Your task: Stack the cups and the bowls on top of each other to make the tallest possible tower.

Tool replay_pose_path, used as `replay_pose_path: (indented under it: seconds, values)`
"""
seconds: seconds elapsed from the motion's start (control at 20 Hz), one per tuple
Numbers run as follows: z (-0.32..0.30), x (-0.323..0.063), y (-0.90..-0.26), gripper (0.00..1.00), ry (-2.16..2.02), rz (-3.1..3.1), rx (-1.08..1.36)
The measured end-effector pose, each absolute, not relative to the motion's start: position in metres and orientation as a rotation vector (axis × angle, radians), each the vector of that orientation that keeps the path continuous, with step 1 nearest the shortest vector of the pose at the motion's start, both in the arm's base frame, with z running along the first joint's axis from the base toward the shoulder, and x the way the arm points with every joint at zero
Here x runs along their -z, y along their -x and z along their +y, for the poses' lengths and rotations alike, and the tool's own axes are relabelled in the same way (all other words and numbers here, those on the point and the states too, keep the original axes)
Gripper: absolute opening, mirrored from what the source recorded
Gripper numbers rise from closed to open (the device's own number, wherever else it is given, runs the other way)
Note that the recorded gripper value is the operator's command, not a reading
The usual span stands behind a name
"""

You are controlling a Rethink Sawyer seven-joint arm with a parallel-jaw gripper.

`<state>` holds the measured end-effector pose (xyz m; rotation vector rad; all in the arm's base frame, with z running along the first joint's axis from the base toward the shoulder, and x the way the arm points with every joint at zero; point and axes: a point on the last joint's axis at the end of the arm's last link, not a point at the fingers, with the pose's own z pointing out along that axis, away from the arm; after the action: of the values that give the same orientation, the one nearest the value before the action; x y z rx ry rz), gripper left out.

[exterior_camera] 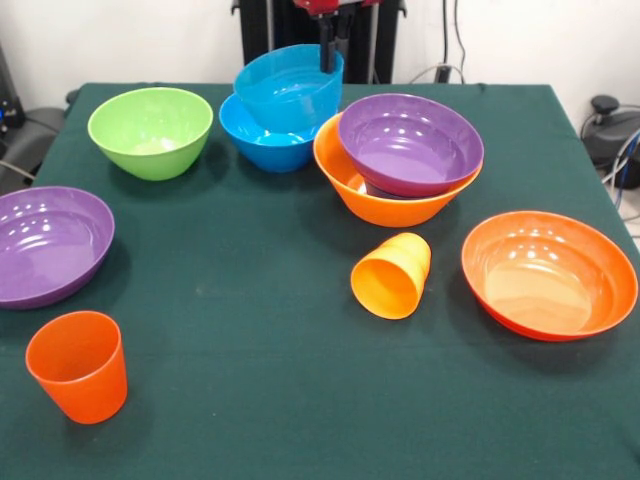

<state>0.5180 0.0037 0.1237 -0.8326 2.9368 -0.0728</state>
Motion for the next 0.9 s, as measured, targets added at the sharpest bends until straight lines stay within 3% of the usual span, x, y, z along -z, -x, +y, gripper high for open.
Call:
replay_pose_path:
  seconds: [0.9]
  values:
    - [0.027, -0.122, -0.505, 0.00, 0.764, 2.969, 0.122]
